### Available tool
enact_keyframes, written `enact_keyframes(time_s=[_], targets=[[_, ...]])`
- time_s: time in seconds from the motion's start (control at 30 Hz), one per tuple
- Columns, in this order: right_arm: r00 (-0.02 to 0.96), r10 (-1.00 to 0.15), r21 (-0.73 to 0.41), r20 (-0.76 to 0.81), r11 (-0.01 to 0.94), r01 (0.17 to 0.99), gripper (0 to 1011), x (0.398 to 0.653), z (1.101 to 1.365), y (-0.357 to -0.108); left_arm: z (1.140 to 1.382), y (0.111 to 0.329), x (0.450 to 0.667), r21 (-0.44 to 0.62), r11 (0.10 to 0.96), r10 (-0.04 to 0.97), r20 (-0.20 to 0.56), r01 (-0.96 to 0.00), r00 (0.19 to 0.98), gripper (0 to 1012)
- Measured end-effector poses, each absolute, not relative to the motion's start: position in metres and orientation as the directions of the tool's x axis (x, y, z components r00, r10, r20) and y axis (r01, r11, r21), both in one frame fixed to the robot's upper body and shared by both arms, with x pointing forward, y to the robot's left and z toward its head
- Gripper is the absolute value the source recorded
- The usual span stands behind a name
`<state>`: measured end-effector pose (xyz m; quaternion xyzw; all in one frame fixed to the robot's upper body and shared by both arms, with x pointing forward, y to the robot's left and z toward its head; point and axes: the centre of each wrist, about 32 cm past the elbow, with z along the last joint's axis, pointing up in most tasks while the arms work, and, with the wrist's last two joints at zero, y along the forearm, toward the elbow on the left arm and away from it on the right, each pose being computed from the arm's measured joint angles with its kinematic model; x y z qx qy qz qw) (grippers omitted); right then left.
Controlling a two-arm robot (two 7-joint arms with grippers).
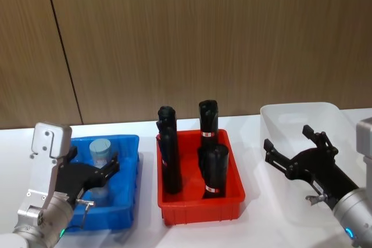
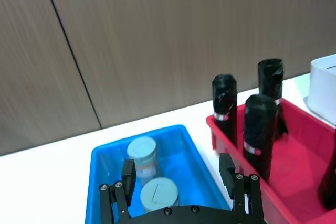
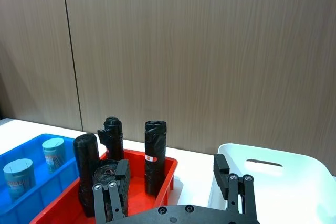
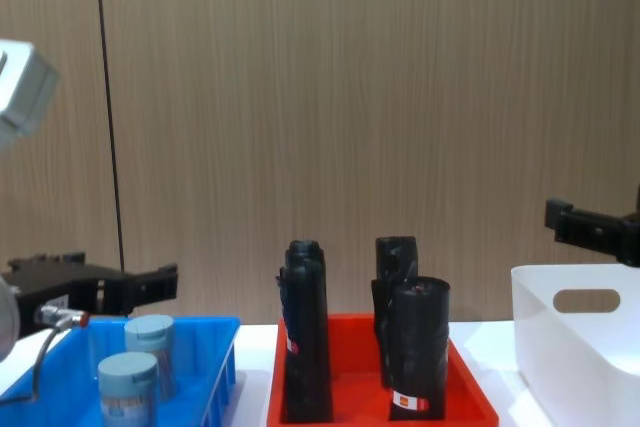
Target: Pick the cotton swabs from the blue box and place them into the white box.
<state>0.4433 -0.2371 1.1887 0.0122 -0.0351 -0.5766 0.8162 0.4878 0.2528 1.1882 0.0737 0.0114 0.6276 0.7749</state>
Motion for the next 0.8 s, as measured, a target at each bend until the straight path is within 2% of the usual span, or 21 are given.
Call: enact_keyframes(time_s=[0.37, 0.8], targets=[[0.333, -0.942, 0.060, 0.043, 0.335, 0.940, 1001, 0.443, 1.189, -0.237, 1.181, 0.261, 0.494, 0.209, 0.166, 0.984, 0.030, -0.964, 0.176, 1004], [0.333, -0.942, 0.060, 0.043, 0.335, 0.940, 1001, 0.443, 1.189, -0.237, 1.172, 0.266, 0.507, 0.290, 0.175, 0.984, -0.013, -0.941, 0.179, 1004]])
